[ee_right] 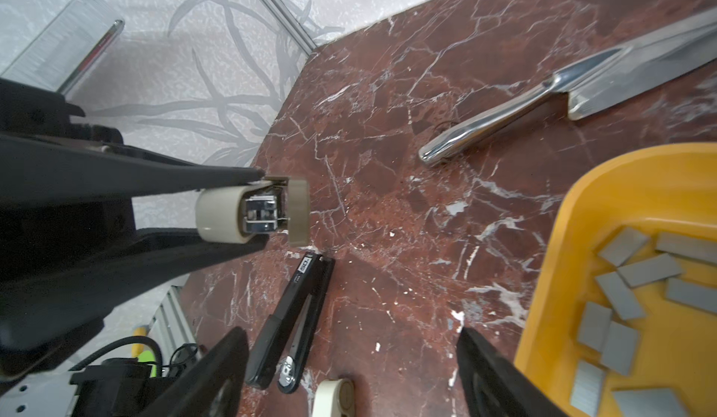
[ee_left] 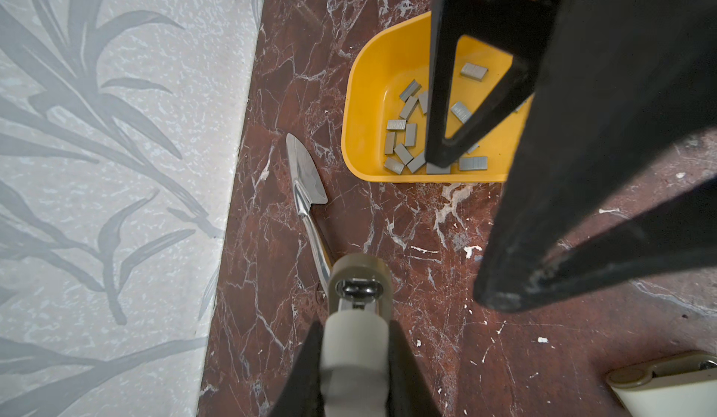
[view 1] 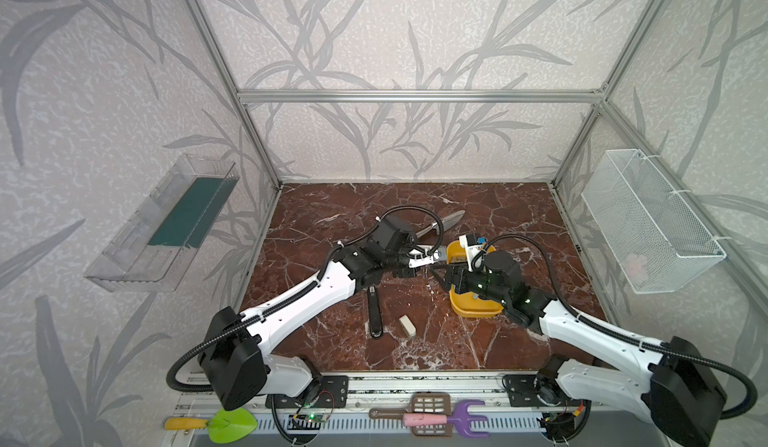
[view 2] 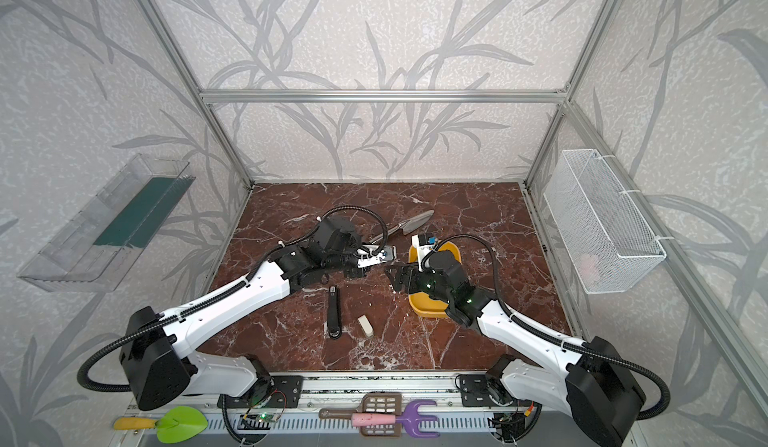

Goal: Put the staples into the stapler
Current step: 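Lift the stapler with the left gripper toward the right gripper while the right gripper approaches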

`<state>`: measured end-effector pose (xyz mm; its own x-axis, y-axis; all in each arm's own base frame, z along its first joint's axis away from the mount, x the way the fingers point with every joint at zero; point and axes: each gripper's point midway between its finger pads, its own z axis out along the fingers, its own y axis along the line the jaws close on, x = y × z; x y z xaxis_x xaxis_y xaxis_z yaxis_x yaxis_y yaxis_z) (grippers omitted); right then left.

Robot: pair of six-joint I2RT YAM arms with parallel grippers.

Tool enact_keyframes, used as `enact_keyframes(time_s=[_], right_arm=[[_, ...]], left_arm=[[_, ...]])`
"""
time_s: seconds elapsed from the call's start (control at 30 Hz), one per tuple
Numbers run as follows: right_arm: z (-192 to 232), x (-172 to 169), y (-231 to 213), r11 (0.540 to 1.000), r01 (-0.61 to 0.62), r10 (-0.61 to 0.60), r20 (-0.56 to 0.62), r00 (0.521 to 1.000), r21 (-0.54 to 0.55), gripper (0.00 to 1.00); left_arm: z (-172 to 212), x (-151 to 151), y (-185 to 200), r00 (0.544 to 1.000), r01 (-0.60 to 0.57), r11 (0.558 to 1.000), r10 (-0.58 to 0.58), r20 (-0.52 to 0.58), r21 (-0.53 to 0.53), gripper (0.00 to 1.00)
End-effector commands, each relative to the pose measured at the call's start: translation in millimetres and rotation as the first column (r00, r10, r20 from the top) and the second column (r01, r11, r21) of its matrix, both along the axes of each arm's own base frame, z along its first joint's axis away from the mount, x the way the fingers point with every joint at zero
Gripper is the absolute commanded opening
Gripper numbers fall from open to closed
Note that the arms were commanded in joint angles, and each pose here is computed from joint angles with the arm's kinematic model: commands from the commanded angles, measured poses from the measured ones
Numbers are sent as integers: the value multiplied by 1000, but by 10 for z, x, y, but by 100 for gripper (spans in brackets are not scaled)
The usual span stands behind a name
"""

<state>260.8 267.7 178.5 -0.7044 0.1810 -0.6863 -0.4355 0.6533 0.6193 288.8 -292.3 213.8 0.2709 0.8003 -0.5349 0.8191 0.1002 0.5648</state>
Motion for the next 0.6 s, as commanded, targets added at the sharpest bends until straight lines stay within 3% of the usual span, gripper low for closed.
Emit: enact_keyframes(time_s=[0.0, 0.23, 0.57], right_arm=[[163, 20, 122, 998, -30, 28, 25, 999, 64, 76], [156, 32, 122, 998, -27, 25, 31, 999, 62, 65], [120, 59, 84, 1000, -7, 6, 33, 999, 30, 58]], left_arm=[[-90, -142, -26, 996, 81, 996, -81, -28, 24, 0], [-215, -269, -8, 987, 153, 986, -150, -57, 61, 0], [-157, -473, -51, 971, 233, 972, -231, -57, 36, 0]])
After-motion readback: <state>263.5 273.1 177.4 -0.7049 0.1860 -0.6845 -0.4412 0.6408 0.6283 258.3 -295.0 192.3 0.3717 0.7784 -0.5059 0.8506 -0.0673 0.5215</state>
